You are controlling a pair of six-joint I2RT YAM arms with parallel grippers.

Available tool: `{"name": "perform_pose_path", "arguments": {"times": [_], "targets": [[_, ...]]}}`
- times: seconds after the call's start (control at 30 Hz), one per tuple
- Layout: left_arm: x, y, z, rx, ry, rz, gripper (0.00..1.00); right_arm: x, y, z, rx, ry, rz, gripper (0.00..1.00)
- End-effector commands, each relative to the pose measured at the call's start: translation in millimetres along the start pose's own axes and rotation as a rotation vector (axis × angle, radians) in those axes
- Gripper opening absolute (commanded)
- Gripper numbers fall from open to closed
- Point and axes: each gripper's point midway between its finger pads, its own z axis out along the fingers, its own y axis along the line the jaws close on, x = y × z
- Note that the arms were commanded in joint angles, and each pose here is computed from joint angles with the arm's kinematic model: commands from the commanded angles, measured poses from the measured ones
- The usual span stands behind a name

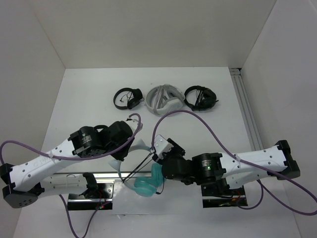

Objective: Wrap the headphones

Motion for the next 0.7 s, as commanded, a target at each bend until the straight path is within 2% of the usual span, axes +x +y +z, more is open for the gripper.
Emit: {"name": "perform_pose_path", "arguments": {"times": [0.0,0.07,0.1,0.23,0.3,0.37,0.47,0.53,0.6,0.67], "targets": [[-16,-8,-16,0.048,-0.067,-0.025,0.0,7,-14,-4,0.041,0.022,0.015,0.56],[-15,-10,-16,0.059,-0.062,-0.024,0.0,8,-14,-4,0.042,0.028,0.019,0.6],[-14,-12,-16,0.067,-0.059,-0.024,0.0,7,-15,-5,0.043,0.029,0.016,0.67],[-14,-11,-16,0.067,-0.059,-0.015,0.0,-4,-27,-15,0.046,0.0,0.073,0.72],[-14,-12,-14,0.063,-0.049,-0.013,0.0,-11,-30,-20,0.032,-0.014,0.123,0.81],[-19,-13,-10,0.057,-0.056,-0.025,0.0,-29,-35,-28,0.015,-0.045,0.188,1.0],[-28,-21,10,0.054,-0.049,-0.024,0.0,-52,-56,-41,0.076,-0.079,0.318,1.0],[-39,-26,25,0.041,-0.052,-0.023,0.0,-71,-85,-49,0.22,-0.113,0.42,1.0],[-63,-35,37,0.051,-0.123,-0.037,0.0,-64,-114,-62,0.361,-0.113,0.532,1.0],[-74,-40,59,0.026,-0.126,-0.048,0.0,-76,-129,-71,0.386,-0.115,0.586,1.0]]}}
